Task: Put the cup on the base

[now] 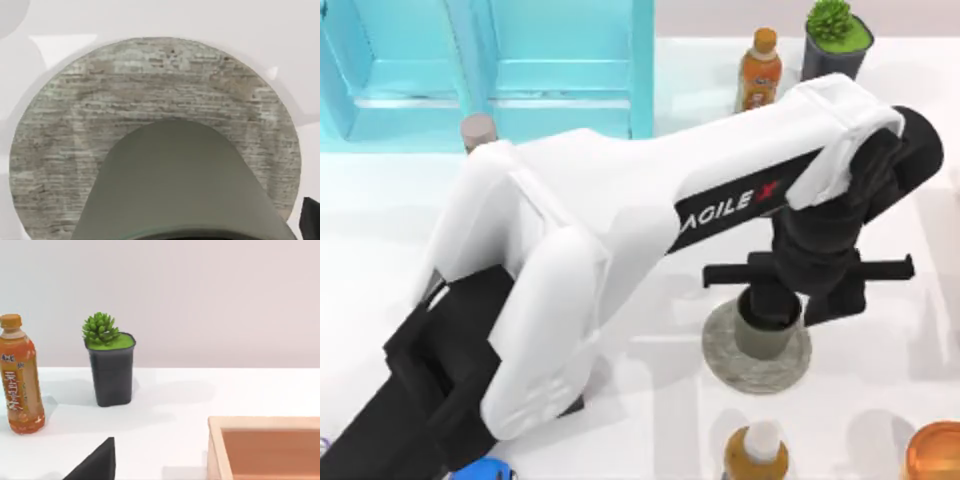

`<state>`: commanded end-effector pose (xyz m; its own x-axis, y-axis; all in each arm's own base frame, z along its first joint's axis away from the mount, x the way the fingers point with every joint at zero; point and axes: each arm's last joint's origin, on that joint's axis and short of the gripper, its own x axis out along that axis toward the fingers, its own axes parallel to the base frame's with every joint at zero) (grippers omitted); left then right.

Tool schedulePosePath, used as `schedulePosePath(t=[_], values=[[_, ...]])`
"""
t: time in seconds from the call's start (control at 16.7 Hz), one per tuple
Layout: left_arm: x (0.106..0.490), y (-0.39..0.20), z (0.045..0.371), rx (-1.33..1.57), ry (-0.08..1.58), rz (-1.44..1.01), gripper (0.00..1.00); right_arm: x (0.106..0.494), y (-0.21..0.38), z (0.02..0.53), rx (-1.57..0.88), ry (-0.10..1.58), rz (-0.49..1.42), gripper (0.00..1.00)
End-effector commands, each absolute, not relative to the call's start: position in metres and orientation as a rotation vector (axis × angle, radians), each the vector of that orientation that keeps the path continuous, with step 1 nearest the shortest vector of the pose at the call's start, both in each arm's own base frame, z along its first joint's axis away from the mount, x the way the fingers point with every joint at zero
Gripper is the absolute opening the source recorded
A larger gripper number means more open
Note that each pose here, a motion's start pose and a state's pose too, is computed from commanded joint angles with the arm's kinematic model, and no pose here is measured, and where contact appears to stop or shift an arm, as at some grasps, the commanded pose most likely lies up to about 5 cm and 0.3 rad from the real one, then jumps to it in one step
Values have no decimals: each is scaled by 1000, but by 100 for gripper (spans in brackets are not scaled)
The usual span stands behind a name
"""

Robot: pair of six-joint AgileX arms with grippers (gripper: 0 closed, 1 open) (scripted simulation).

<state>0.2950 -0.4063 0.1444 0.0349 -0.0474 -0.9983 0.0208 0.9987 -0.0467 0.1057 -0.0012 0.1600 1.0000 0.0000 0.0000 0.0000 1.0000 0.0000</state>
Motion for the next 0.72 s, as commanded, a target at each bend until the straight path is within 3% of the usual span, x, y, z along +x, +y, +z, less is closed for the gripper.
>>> schedulePosePath(t=[0.36, 0.72], values=[[295, -406, 144, -21, 1535, -52, 98, 106, -1, 160, 0, 0, 0, 100], [295, -406, 144, -21, 1535, -52, 100, 106, -1, 160, 0, 0, 0, 100]])
